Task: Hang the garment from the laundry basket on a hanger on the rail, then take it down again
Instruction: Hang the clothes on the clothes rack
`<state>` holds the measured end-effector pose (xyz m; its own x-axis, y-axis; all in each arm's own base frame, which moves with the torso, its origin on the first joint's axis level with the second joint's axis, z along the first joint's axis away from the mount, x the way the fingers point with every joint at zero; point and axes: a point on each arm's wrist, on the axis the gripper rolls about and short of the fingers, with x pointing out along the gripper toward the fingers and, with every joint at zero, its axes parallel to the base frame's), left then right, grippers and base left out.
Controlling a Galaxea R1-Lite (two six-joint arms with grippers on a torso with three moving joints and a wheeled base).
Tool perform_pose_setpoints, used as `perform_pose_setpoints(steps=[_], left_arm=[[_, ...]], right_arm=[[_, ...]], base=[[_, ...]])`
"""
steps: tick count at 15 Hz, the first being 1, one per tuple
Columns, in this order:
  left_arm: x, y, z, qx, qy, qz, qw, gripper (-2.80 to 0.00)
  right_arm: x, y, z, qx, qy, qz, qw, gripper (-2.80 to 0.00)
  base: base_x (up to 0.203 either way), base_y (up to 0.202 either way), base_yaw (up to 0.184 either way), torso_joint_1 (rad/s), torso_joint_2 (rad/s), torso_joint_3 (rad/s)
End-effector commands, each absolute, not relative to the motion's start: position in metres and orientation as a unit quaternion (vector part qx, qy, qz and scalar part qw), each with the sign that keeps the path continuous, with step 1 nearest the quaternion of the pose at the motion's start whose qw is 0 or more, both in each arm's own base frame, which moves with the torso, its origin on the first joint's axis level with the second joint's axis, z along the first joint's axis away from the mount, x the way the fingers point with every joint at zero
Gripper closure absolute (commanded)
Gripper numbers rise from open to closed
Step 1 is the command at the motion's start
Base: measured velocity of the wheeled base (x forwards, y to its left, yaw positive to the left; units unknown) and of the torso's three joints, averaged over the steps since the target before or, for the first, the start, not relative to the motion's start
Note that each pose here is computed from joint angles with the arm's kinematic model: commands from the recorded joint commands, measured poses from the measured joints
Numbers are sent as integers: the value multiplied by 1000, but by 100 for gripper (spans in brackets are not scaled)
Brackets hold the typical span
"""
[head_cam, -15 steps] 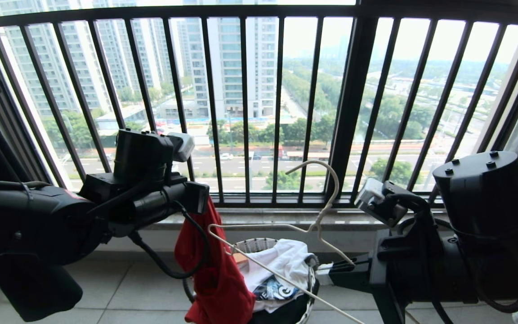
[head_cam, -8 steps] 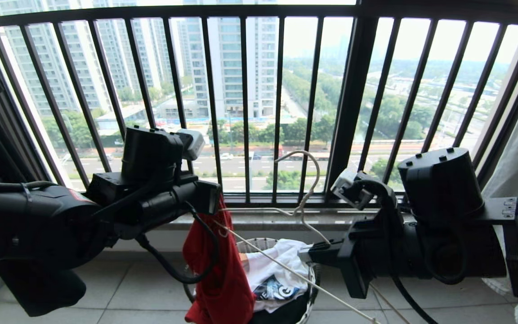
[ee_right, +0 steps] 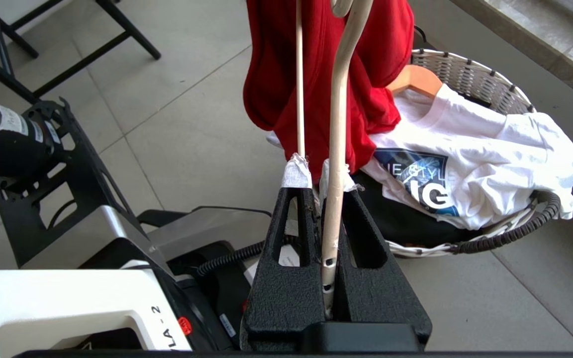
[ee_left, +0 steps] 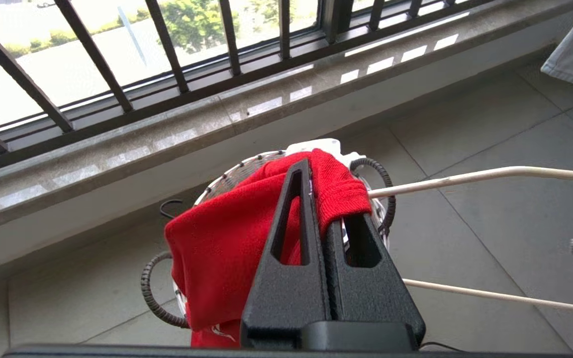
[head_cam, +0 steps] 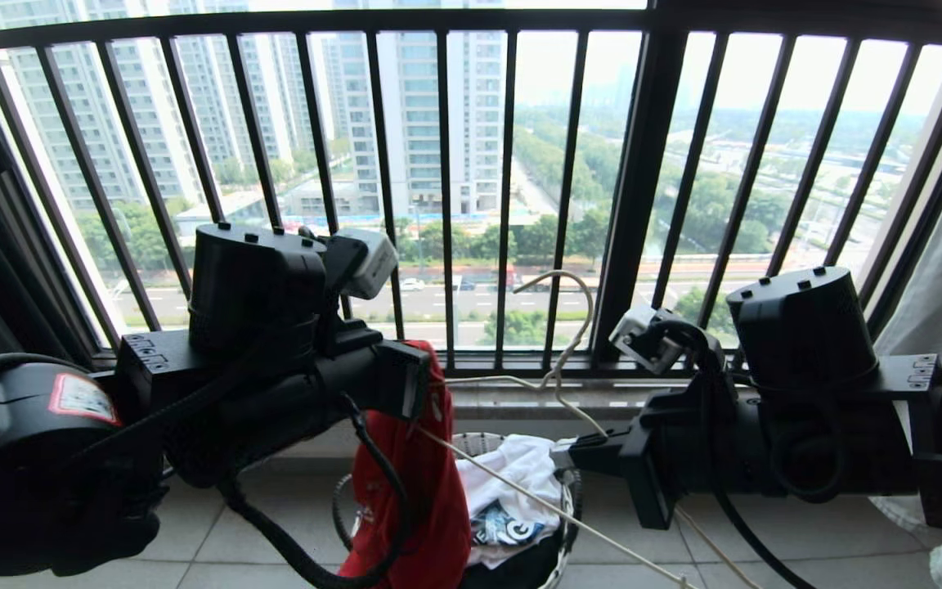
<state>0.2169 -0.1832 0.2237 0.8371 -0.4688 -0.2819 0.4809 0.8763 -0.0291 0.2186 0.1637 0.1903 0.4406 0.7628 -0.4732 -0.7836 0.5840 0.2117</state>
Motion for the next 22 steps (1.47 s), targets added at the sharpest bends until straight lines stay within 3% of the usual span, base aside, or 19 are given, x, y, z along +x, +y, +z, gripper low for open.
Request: perform_pose_setpoints(steps=[1,6,10,13,16,22], left_arm=[[202,-190,226,14,139,-272,952,0],[196,-196,227,3,138,-287,948,0],[184,-197,240,-18,125,-299,946,0],[201,-188,250,-25,104,-231,967,0],[200,-187,256,-32,95,-227,969,0],[233,-170,266,-38,68,-112,991,0]], right_arm=[[215,162,194,-9,266,464,845,0],[209,169,187,-5,281,497,821,0],[212,170,189,-1,277,488,828,0],[212,168,191,-5,270,473,839,0],[215,169,192,-1,263,463,846,0],[218,164,195,0,251,440,862,0]], base=[[0,0,0,0,0,0],[0,0,0,0,0,0],[0,0,0,0,0,0],[0,0,0,0,0,0],[0,0,0,0,0,0],[0,0,0,0,0,0]])
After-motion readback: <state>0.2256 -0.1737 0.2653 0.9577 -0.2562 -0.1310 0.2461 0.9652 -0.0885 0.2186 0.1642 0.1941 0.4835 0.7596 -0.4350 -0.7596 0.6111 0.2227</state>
